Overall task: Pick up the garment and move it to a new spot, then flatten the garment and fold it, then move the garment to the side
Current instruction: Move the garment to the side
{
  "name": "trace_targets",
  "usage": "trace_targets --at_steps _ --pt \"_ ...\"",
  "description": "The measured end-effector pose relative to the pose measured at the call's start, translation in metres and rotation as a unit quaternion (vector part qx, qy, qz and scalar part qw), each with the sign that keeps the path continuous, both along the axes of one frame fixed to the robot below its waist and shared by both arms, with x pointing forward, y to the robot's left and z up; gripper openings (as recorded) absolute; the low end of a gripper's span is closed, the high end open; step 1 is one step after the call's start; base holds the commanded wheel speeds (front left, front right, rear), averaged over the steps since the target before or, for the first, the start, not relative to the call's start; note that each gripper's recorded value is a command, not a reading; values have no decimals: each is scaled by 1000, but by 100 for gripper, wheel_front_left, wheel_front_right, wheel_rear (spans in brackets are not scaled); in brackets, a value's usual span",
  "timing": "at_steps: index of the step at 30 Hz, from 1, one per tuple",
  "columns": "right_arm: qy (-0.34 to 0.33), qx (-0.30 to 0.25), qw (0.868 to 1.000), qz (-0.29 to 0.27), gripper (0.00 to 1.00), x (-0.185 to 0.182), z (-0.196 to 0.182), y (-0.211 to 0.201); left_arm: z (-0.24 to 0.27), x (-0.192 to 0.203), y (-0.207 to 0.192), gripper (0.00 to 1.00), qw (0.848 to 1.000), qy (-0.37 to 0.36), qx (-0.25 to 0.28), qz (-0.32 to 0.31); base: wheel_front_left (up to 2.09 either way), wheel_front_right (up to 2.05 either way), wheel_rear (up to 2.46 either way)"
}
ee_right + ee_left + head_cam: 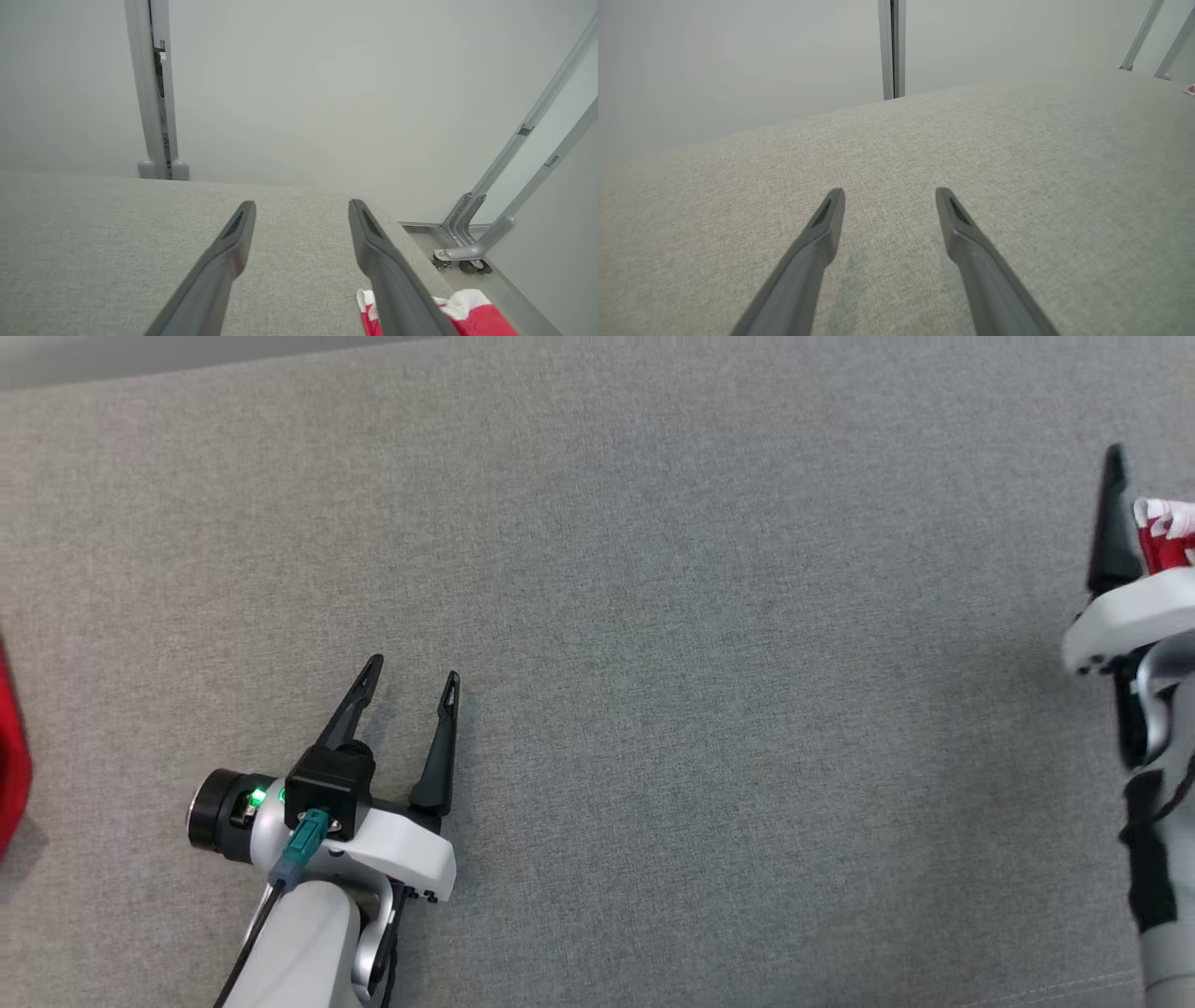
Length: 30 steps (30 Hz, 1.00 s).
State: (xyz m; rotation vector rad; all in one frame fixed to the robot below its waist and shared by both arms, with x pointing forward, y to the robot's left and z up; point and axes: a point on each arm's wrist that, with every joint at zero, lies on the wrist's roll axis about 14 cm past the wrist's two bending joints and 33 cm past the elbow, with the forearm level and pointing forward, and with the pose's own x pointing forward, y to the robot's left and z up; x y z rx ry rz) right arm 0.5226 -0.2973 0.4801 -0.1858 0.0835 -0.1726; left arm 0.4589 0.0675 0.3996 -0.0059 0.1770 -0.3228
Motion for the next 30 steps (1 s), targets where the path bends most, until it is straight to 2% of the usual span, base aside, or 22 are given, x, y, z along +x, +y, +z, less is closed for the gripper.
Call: trace_targets --at_steps 3,10,18,30 --pt "-11 24 999 31 100 -12 -2 33 9 -5 4 100 1000 -7 -4 10 0 0 0" --pt "-10 75 995 70 100 -45 -14 78 23 -21 26 100 999 -13 -2 46 0 0 0" --pt "-2 126 987 95 100 -83 -22 108 33 -49 60 100 995 -15 1 99 0 0 0" --pt "-32 148 980 126 100 -113 0 130 45 -87 97 100 987 -26 0 160 0 0 0"
